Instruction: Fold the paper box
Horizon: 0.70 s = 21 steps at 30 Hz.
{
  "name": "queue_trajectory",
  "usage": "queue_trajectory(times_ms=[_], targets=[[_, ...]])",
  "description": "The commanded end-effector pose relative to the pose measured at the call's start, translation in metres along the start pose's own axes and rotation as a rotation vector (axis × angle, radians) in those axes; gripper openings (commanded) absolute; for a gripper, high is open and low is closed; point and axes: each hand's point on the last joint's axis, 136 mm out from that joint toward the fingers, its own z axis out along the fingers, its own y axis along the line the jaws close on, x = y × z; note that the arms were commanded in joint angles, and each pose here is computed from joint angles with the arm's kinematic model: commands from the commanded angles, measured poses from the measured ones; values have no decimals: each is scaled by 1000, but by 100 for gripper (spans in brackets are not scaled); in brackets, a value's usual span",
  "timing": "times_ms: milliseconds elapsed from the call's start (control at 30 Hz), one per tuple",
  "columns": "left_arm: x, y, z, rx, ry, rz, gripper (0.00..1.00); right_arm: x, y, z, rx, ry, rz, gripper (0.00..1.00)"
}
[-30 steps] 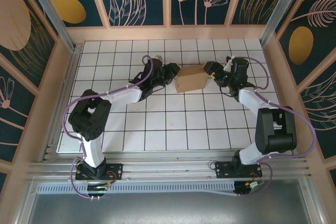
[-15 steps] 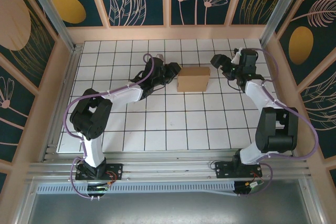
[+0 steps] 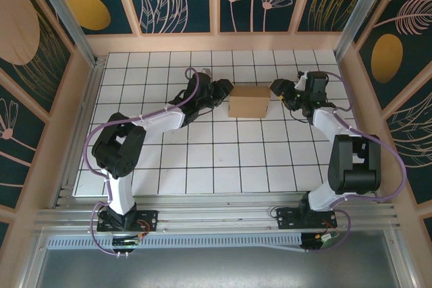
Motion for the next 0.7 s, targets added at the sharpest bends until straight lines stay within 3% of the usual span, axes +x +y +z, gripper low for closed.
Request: queue_trajectory(times_ms=[0,167,367,667], targets=[[18,58,10,-176,56,-13,34,12,7,-2,-32,28,1,65],[20,60,10,-178,61,-14,34,11,20,-5,-74,30,-6,78],[19,57,11,-172,61,-14,34,6,29,-6,-100,32,1,78],[19,57,11,-171,59,-16,34,23,17,-5,-97,43,48,60]])
